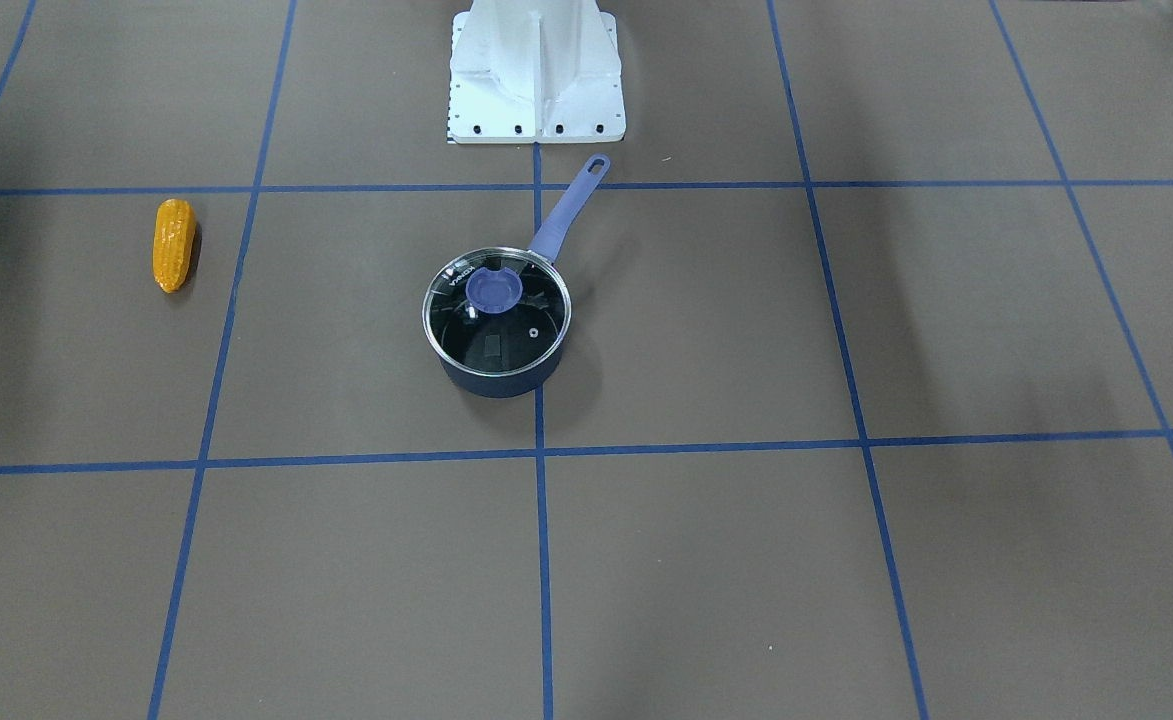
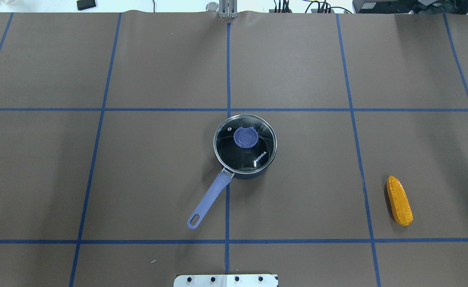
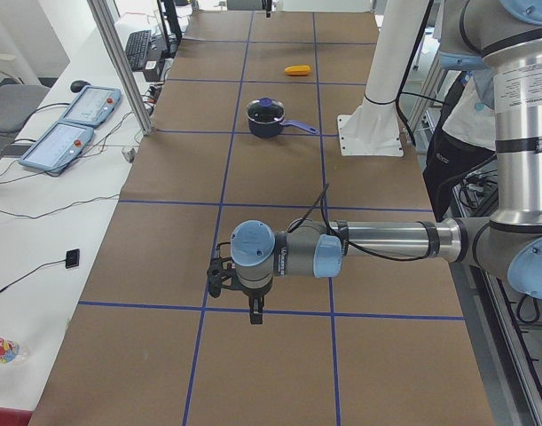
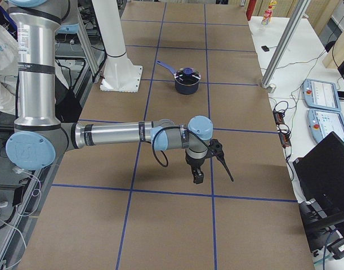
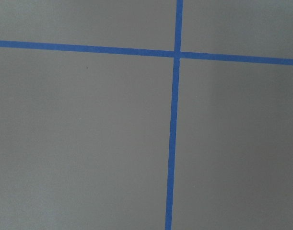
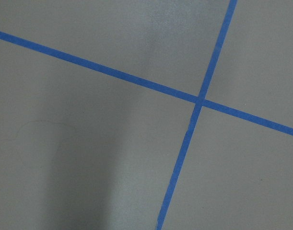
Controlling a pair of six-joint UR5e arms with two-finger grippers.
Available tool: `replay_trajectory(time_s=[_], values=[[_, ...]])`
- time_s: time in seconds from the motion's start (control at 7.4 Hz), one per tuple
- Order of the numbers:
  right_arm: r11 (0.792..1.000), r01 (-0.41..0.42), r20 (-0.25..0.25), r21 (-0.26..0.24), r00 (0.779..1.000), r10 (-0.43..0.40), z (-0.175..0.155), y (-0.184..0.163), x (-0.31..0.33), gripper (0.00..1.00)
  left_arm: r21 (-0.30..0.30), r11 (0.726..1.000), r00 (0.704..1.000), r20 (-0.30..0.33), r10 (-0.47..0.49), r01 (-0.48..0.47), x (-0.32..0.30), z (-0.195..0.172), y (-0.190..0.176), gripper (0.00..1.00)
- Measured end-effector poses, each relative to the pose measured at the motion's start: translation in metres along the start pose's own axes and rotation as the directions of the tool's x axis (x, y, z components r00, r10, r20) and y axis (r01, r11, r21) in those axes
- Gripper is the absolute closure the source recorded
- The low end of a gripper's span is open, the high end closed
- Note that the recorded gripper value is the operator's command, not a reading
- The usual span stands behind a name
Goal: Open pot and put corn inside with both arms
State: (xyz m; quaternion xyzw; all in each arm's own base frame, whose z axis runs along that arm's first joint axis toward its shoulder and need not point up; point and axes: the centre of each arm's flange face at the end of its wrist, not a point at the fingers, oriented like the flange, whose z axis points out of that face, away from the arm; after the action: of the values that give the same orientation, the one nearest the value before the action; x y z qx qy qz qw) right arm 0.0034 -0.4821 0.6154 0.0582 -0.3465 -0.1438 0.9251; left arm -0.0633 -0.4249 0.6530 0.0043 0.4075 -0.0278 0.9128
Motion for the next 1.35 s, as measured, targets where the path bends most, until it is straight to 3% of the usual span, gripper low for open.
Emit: replay_trajectory(time_s=[0.54,0.95,1.35], values=[[1.000,0.010,0.000,0.012,1.000,-0.010,-0.006,-0.002,-0.005,0.00,0.011,1.000,1.000,0.002,0.013,-0.013,0.005,-0.005,-0.001,0.01],[0.998,0.038,-0.004,0.046,0.999,-0.037,-0.023,-0.007,-0.019,0.00,0.061,0.995,0.997,0.006,0.080,-0.080,0.025,-0.022,-0.010,0.01],[0.982,0.117,-0.025,0.146,0.993,-0.114,-0.050,-0.028,-0.039,0.00,0.166,0.968,0.982,0.006,0.191,-0.190,0.056,-0.048,-0.033,0.01]])
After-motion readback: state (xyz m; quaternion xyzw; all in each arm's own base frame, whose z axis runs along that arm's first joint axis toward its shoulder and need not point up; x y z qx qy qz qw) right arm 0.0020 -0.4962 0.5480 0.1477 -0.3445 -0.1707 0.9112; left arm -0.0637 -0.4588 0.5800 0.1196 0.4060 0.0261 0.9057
